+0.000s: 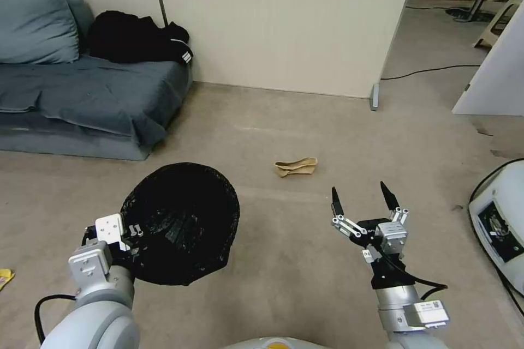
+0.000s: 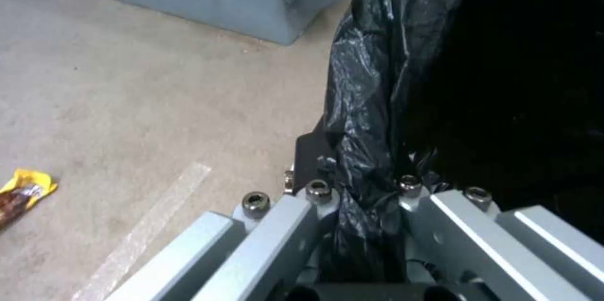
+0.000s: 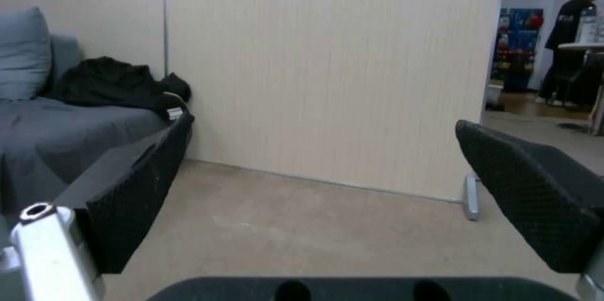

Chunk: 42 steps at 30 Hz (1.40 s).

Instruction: Pick up the trash bin, then pick up the garbage from the floor and place it into the trash bin.

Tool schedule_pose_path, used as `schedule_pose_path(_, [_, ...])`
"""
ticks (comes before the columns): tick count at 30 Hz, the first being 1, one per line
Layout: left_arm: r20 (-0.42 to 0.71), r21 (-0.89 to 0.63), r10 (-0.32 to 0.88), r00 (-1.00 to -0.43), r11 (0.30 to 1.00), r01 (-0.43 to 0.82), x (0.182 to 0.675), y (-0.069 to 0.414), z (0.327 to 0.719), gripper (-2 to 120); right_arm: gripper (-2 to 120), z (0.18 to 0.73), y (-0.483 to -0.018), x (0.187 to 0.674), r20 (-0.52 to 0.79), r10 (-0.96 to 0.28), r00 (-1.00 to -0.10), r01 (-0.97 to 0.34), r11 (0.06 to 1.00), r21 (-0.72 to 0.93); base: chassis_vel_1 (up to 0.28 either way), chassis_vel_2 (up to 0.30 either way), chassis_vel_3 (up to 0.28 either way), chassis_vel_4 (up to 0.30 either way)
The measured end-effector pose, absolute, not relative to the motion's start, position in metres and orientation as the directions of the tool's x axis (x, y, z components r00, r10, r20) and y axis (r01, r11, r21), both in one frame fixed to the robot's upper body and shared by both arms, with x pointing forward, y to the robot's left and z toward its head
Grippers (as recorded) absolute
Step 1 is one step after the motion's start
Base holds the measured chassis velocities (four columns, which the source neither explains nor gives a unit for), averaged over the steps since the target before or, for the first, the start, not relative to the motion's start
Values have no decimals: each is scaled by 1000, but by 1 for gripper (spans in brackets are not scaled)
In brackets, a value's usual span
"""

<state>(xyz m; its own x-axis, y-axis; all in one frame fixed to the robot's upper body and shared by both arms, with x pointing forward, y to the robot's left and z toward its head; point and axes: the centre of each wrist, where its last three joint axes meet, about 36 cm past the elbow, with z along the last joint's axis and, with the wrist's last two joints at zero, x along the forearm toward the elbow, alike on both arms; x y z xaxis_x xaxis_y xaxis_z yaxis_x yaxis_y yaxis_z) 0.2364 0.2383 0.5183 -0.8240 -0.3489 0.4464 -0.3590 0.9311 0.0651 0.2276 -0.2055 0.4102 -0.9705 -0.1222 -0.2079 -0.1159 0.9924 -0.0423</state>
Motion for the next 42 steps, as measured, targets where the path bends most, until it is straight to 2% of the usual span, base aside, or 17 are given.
schedule_pose_path(19, [448,81,-358,-819,929,-362,235,241,517,0,100,406,-208,234,-199,-149,-969,-138,988,-66,-90,90,90,-96])
schedule_pose_path(26, [453,89,-364,-814,927,-364,234,242,516,0,100,402,-217,252,-212,-222,-952,-202,973,-111,-25,22,37,-20])
schedule_pose_path(34, [449,99,-373,-812,924,-370,232,244,515,0,100,387,-252,315,-228,-341,-912,-286,927,-244,0,0,0,0])
schedule_pose_path(39, [442,110,-382,-812,921,-373,231,244,515,0,100,370,-278,363,-155,-442,-883,-360,852,-379,0,0,0,0])
schedule_pose_path(42, [440,118,-388,-810,919,-376,230,243,513,0,100,365,-298,406,-58,-537,-842,-443,749,-493,0,0,0,0])
